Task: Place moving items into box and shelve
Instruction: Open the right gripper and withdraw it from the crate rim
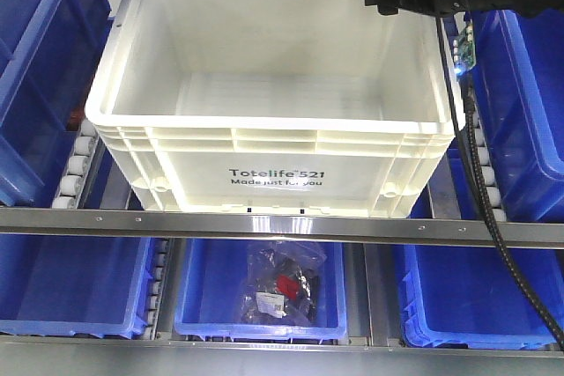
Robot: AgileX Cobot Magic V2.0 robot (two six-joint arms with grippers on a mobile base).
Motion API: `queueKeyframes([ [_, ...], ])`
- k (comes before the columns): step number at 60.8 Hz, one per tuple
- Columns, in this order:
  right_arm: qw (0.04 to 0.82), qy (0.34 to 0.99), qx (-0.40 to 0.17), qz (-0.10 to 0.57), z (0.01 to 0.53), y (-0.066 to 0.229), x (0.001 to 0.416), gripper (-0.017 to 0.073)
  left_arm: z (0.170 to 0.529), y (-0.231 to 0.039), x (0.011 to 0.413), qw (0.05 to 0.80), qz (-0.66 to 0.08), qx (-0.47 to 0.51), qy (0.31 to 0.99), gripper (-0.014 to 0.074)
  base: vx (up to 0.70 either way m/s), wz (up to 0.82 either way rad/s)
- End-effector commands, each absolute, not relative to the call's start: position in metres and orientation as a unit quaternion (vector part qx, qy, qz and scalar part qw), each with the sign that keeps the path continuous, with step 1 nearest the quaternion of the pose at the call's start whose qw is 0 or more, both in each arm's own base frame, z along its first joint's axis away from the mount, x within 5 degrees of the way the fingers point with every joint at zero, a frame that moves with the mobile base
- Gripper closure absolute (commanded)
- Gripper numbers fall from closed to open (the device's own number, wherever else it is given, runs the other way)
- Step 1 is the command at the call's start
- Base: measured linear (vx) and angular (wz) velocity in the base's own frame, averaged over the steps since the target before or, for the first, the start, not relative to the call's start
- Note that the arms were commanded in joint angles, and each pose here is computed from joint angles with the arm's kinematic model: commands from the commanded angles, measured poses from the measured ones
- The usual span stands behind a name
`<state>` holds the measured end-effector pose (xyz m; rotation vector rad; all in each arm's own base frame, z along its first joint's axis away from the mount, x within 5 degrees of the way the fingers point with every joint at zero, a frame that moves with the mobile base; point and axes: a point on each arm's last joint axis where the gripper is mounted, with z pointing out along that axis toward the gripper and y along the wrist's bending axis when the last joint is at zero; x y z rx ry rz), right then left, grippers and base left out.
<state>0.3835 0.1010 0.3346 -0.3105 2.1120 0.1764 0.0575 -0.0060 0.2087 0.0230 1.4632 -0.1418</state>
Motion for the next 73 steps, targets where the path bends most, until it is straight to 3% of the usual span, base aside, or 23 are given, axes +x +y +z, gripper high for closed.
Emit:
queueKeyframes([
  [1, 0.544, 0.826, -0.123, 0.074, 0.369, 0.098, 0.378, -0.0004, 0.208, -0.006, 0.054, 0.759, -0.074, 0.002, 0.647, 0.0602, 0.00, 0.00],
  [54, 0.537, 0.830, -0.141, 0.049, 0.367, 0.094, 0.379, 0.0008, 0.207, -0.005, 0.055, 0.756, -0.077, -0.002, 0.650, 0.0600, 0.00, 0.00],
  [73, 0.482, 0.866, -0.124, 0.050, 0.393, 0.069, 0.337, 0.0009, 0.207, -0.005, 0.055, 0.756, -0.077, -0.002, 0.650, 0.0600, 0.00, 0.00],
])
